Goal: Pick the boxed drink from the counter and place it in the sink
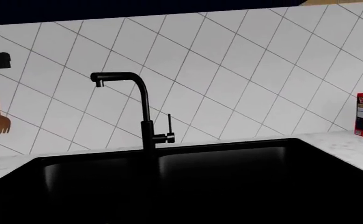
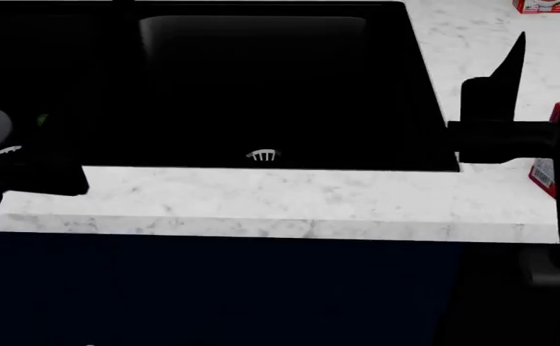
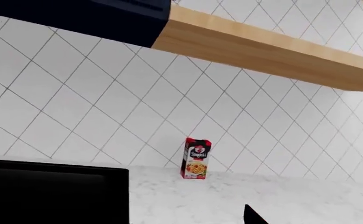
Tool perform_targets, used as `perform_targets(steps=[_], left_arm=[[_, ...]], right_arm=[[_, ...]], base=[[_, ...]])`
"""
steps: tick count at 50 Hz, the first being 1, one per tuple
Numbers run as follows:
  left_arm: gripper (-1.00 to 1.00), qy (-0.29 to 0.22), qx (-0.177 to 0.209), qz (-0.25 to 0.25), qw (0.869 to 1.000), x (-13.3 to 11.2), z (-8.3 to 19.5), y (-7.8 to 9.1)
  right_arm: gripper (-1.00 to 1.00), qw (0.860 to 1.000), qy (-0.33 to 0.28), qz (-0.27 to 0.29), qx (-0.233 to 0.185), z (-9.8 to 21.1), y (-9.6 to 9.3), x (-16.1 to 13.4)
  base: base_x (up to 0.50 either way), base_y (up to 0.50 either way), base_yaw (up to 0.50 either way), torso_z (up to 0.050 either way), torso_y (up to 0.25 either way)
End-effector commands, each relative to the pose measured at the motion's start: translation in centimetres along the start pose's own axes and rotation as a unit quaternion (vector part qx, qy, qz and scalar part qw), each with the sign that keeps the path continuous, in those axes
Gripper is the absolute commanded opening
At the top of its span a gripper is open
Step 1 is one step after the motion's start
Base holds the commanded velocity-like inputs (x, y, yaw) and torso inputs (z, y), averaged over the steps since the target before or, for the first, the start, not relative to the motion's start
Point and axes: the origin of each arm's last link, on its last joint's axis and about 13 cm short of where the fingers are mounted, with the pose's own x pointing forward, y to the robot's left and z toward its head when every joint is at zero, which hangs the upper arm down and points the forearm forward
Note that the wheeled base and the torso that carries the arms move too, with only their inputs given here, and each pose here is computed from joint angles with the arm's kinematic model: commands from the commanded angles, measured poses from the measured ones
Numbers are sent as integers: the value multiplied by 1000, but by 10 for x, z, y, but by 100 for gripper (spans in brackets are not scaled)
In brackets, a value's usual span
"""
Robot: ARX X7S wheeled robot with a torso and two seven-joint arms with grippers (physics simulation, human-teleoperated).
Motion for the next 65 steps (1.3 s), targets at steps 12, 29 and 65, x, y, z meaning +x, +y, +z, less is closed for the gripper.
perform_targets(steps=[12, 29, 65], left_arm=[[100, 0, -3, -2, 1000, 0, 0, 3], [100, 5, -5, 3, 1000, -1, -2, 4], [100, 5, -8, -7, 1000, -6, 2, 4]], right_arm=[[100, 996, 25, -88, -6, 13, -39, -9], [100, 985, 72, -155, -24, 13, -57, -13], [100, 988, 39, -148, 21, 30, -75, -27]], base=[[0, 0, 0, 0, 0], [0, 0, 0, 0, 0], [76, -14, 0, 0, 0]])
